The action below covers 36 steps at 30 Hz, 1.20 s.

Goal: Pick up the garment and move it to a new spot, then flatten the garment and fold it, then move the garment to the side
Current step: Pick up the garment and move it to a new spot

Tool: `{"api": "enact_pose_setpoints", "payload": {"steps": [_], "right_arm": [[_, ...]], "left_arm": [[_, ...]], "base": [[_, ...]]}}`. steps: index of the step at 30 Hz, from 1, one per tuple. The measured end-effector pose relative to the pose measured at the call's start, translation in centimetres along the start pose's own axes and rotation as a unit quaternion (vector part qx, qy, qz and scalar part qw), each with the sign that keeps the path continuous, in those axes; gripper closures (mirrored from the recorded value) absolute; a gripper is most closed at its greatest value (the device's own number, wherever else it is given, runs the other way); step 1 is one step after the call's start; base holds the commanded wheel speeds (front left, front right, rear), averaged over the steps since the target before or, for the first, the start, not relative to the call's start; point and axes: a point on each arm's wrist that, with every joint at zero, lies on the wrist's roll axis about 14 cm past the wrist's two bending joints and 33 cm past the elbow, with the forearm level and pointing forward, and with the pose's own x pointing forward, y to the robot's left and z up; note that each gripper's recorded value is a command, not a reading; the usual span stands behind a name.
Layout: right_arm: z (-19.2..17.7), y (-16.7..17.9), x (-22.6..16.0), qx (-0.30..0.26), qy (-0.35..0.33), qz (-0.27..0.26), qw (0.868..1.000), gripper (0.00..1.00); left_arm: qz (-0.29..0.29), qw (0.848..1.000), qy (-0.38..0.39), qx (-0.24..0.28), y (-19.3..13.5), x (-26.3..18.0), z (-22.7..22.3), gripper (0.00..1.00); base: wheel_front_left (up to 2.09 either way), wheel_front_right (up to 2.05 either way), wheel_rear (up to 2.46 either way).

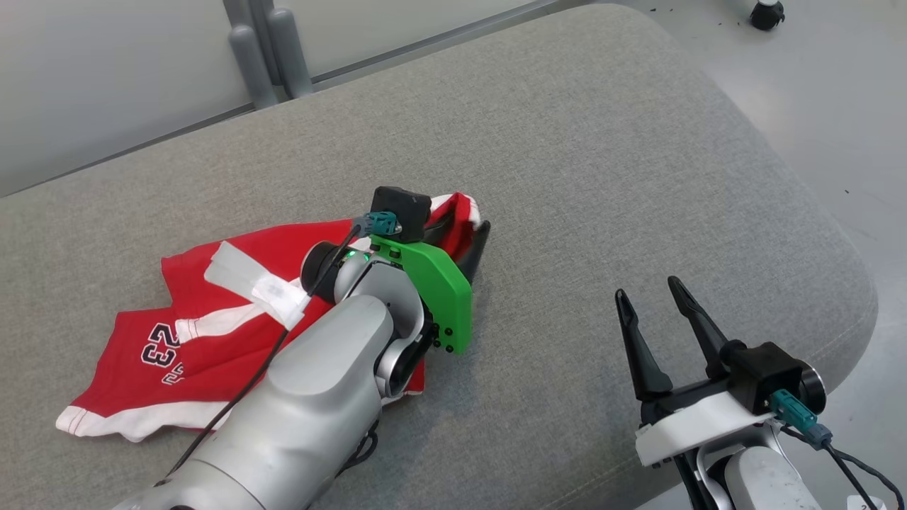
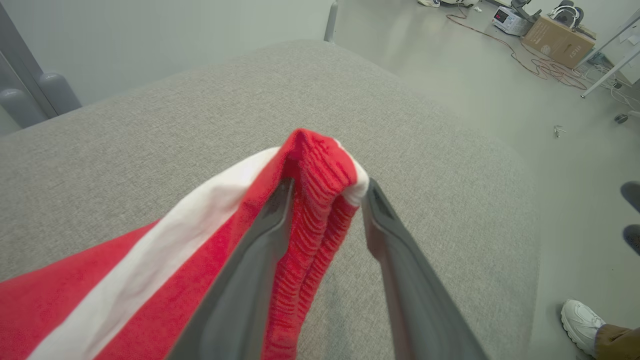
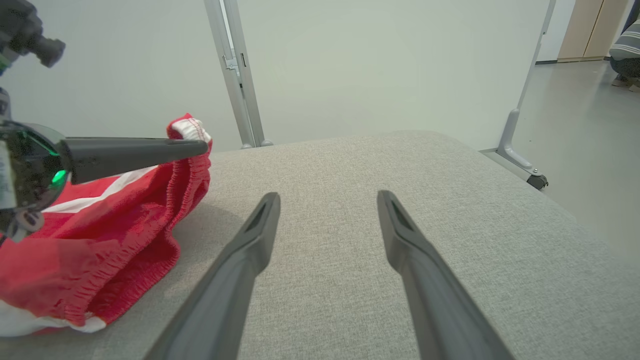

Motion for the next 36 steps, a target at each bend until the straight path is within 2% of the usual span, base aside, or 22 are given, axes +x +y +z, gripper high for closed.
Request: {"api": "enact_pose_setpoints", "payload": {"steps": [8, 21, 30, 36], "right_arm": [[-0.5, -0.2, 0.2, 0.003, 0.008, -0.003, 1.0, 0.0], [-0.2, 2.3, 1.9, 0.01, -0.004, 0.037, 0.999, 0.0], [0.0, 4.9, 2.1, 0.019, -0.01, 0.078, 0.997, 0.0], [-0.1, 7.1, 1.7, 0.027, -0.01, 0.11, 0.994, 0.0]], "left_arm": [[0.023, 0.999, 0.044, -0.005, 1.5, -0.3, -3.0, 0.0], [0.064, 0.998, -0.024, 0.001, 4.1, -3.2, -0.7, 0.0], [0.142, 0.987, -0.068, -0.015, 7.5, -7.7, -0.2, 0.0], [0.203, 0.973, -0.093, -0.052, 9.7, -11.6, -1.0, 0.0]], "base": [[0.0, 0.0, 0.0], [0.0, 0.0, 0.0], [0.0, 0.0, 0.0], [0.0, 0.0, 0.0]]}}
